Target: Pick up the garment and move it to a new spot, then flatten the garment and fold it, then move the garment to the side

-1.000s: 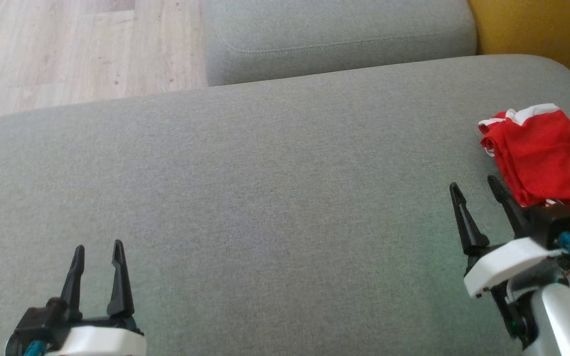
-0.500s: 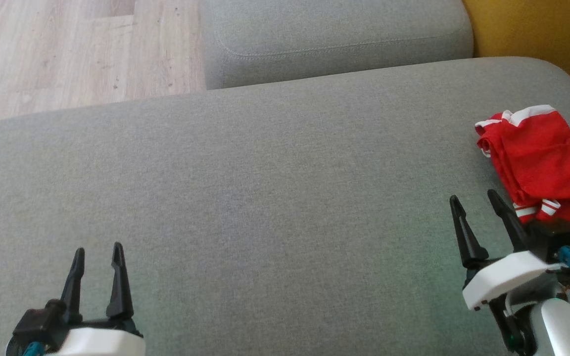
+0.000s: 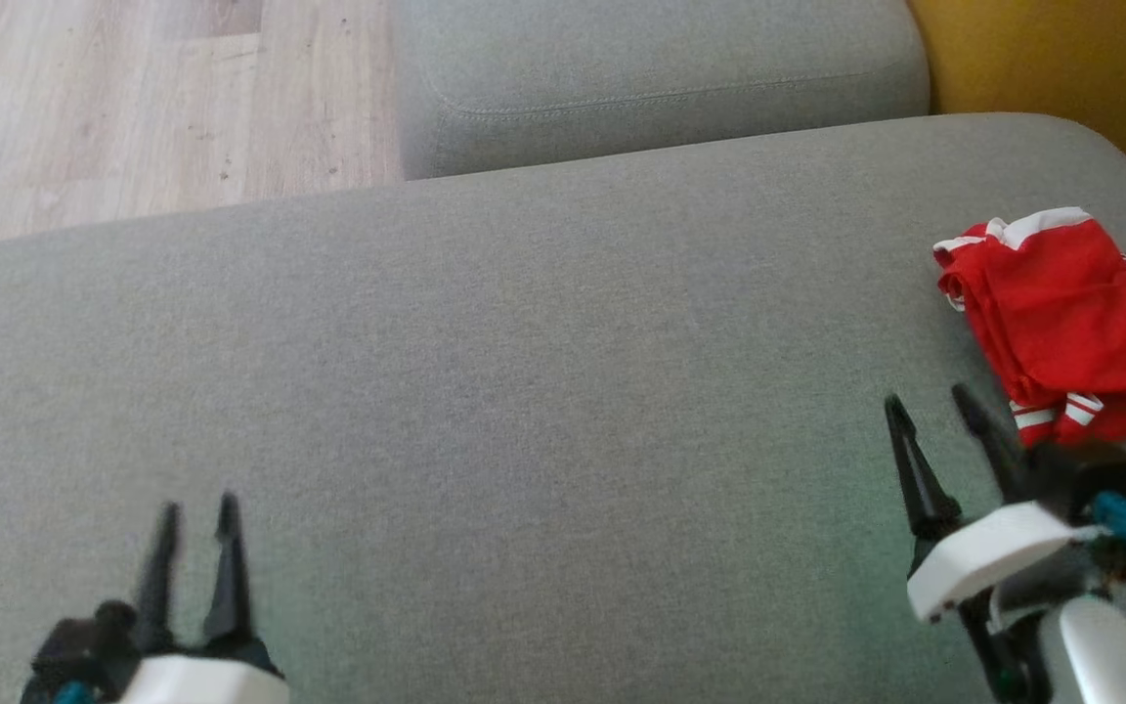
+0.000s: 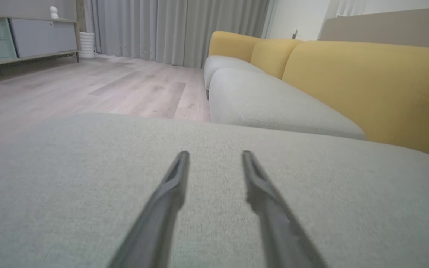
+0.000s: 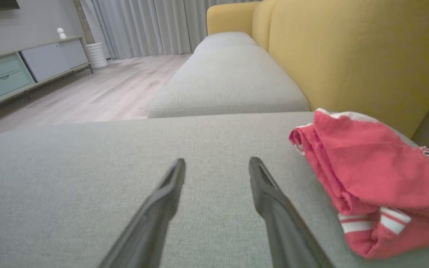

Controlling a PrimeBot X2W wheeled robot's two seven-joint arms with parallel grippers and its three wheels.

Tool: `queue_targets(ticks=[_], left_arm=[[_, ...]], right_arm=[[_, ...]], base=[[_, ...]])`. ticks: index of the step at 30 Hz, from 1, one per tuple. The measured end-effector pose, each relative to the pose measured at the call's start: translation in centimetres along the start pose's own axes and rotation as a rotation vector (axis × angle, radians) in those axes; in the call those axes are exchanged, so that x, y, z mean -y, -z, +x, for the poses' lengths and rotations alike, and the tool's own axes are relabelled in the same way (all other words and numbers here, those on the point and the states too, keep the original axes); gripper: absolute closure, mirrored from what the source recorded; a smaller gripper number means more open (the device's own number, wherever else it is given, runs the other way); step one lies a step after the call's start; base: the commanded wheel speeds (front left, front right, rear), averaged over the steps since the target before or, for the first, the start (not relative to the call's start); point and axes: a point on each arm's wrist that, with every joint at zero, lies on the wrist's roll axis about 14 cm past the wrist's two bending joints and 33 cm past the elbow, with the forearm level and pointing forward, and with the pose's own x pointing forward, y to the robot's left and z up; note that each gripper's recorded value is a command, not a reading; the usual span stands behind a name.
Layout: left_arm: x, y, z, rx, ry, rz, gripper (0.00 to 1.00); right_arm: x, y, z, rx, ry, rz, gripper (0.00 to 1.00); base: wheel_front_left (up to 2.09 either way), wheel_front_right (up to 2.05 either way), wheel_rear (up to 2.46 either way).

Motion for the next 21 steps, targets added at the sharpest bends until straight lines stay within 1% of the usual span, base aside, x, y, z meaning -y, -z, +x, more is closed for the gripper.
queue_targets(ticks=[2, 5, 11, 13, 21], left_arm=[[-0.2, 1.1, -0.4, -0.035, -0.009, -0.005, 1.00], [-0.3, 3.4, -1.5, -0.103, -0.030, -0.022, 1.00], [-0.8, 7.6, -4.1, -0.235, -0.074, -0.050, 1.00], [-0.8, 8.1, -4.5, -0.254, -0.084, -0.069, 1.00], [-1.2, 8.0, -4.5, -0.254, -0.115, -0.147, 1.00]], right_arm=[[0.0, 1.3, -0.2, -0.037, 0.002, 0.007, 1.00], [-0.2, 4.3, -1.2, -0.124, 0.009, 0.026, 1.00], [-0.3, 10.1, -4.1, -0.297, 0.028, 0.061, 1.00], [-0.3, 10.8, -4.6, -0.314, 0.034, 0.083, 1.00], [-0.3, 10.5, -4.4, -0.302, 0.049, 0.176, 1.00]], base=[[0.00, 0.00, 0.00], [0.00, 0.00, 0.00], [0.00, 0.00, 0.00], [0.00, 0.00, 0.00], [0.00, 0.00, 0.00]])
